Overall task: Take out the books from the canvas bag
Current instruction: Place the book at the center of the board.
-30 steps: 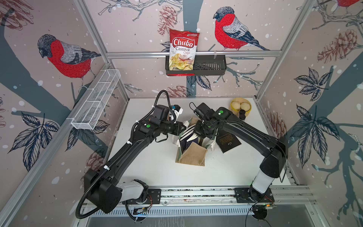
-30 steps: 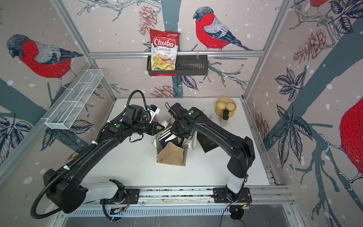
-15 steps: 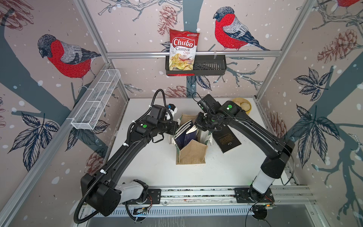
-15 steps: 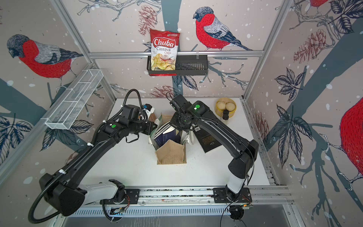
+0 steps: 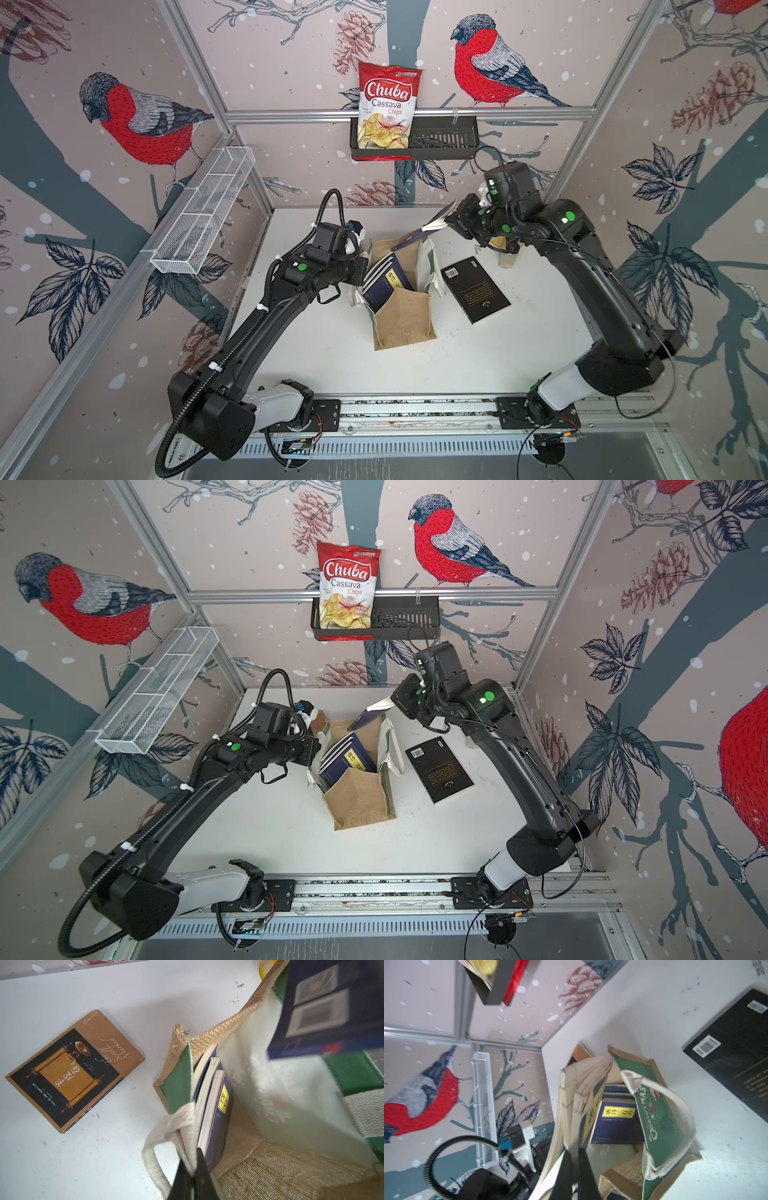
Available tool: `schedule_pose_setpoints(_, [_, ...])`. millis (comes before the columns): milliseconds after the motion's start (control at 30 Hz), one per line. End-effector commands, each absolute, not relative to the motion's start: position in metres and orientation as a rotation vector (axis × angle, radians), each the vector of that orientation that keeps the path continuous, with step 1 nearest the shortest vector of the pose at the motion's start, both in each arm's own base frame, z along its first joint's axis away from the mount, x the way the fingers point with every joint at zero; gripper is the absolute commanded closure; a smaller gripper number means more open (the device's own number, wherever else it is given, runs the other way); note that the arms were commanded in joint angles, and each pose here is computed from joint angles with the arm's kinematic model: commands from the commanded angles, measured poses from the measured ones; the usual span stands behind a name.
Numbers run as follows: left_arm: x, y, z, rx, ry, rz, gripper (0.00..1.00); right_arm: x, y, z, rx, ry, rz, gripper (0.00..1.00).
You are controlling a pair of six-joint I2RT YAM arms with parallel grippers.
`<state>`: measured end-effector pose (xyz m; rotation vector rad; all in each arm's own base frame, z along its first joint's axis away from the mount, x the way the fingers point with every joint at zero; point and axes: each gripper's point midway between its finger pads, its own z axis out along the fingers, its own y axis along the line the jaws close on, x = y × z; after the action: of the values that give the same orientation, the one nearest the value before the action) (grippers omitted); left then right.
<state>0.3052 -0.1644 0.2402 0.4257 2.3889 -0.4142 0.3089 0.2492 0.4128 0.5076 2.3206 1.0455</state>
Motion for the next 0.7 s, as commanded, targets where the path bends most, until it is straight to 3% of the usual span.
schedule_pose_setpoints(0, [0.310, -0.162, 0.247, 0.435, 2.365, -0.383, 1.00, 0.323, 0.232, 0.449, 0.472, 2.152, 1.109, 1.00])
schedule_pose_setpoints(300, [0.313, -0.166, 0.250, 0.442, 2.364, -0.398, 1.00, 0.356, 0.177, 0.412, 0.595, 2.054, 1.053, 1.00])
schedule_pose_setpoints(667, [0.309, -0.179, 0.243, 0.481, 2.393, -0.489, 1.00, 0.458, 0.208, 0.312, 0.514, 2.105, 0.883, 1.00])
